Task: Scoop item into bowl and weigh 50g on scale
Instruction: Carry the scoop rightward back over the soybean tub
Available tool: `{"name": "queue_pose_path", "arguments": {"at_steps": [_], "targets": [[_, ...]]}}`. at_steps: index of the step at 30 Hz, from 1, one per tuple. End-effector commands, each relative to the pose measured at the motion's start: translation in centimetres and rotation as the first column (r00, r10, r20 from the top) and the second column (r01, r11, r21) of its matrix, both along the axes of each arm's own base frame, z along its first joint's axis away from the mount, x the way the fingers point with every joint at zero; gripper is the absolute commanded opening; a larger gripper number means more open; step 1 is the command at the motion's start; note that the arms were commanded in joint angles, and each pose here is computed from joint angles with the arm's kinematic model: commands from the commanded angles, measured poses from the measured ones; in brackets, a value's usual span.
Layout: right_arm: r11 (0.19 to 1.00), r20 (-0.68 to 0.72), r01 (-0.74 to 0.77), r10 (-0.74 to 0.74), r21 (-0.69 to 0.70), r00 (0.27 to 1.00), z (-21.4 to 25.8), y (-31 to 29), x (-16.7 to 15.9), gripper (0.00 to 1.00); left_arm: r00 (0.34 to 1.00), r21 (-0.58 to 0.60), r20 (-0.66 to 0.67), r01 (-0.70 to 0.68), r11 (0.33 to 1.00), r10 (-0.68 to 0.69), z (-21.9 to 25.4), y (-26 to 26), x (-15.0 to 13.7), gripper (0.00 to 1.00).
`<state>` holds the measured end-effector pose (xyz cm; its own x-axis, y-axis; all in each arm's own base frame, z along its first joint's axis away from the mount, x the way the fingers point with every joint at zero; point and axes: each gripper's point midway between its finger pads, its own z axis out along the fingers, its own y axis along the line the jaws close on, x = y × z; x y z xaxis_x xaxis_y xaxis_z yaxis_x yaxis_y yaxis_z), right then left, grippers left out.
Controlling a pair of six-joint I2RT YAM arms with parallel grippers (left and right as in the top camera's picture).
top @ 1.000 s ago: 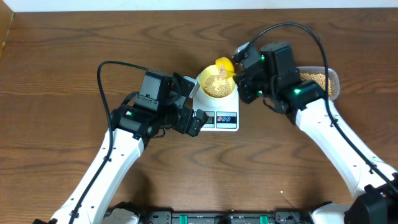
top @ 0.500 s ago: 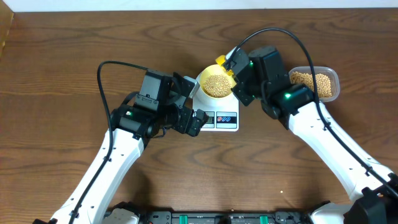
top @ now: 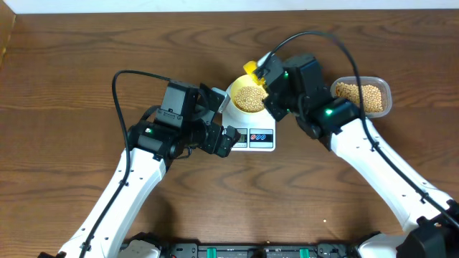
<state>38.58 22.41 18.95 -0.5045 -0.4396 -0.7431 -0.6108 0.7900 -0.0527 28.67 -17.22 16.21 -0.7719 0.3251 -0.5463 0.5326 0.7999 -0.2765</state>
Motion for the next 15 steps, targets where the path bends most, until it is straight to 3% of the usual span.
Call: {"name": "queue_pose_path", "arguments": {"at_steps": [1, 5, 11, 15], "targets": [[0.976, -0.078, 0.074, -0.059, 0.205, 0.995, 2.8, -0.8, 0.1, 0.01, 1.0, 0.004, -0.004, -0.007, 1.0, 0.007, -0.1, 0.1, 0.0, 0.98], [0.938, -0.115, 0.16, -0.131, 0.306, 0.985, 5.1, -4.8, 0.6, 0.01, 1.0, 0.004, -0.004, -0.007, 1.0, 0.007, -0.1, 0.1, 0.0, 0.98], [0.878, -0.195, 0.399, -0.356, 0.266, 0.914, 4.4, -14.5, 1.0, 0.01, 1.0, 0.004, -0.004, -0.007, 1.0, 0.007, -0.1, 0.1, 0.0, 0.98], [0.8, -0.227, 0.577, -0.538, 0.168, 0.812, 2.8, -20.9, 0.7, 0.01, 1.0, 0.004, -0.004, -0.007, 1.0, 0.007, -0.1, 0.1, 0.0, 0.98]]}}
